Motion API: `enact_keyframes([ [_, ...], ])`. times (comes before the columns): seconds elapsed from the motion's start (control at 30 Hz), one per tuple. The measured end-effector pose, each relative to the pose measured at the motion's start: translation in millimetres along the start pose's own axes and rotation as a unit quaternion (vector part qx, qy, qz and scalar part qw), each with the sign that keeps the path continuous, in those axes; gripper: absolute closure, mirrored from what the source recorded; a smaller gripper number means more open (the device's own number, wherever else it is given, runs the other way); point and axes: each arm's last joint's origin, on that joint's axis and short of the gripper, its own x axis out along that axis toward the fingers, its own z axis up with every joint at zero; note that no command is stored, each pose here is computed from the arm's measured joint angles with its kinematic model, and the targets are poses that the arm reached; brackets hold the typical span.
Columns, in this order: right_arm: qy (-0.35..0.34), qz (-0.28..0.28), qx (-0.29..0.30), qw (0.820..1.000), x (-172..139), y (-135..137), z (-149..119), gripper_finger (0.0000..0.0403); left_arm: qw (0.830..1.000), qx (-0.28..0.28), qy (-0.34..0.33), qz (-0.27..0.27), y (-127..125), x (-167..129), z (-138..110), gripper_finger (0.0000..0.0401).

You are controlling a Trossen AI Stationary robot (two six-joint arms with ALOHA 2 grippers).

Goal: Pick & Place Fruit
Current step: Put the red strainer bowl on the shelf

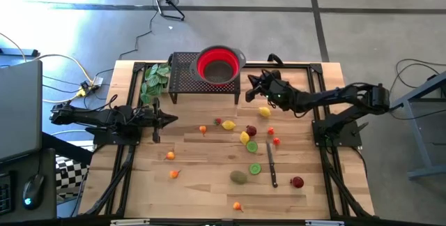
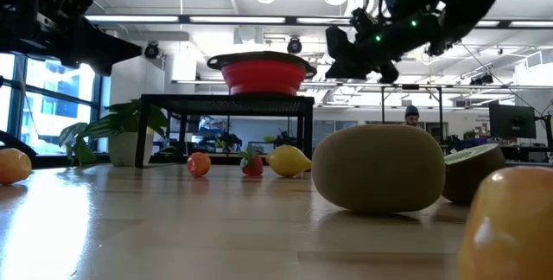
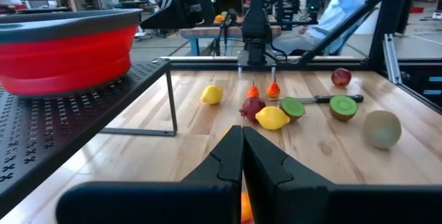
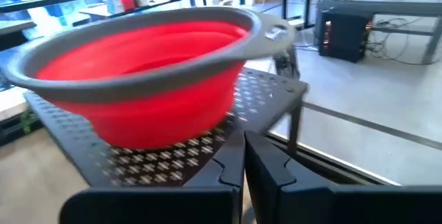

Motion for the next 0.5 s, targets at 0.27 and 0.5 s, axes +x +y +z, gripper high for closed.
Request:
enact_keyframes([
  [0.27, 0.041, 0.010, -0.014, 0.999, 7, 9, 13, 0.0400, 1.000, 0.000, -0.001, 0.004, 0, 0, 0, 0.0398],
  [0.5, 0.043, 0.010, 0.005, 0.999, 8, 10, 14, 0.0400, 1.000, 0.000, -0.001, 0.005, 0, 0, 0, 0.0398],
])
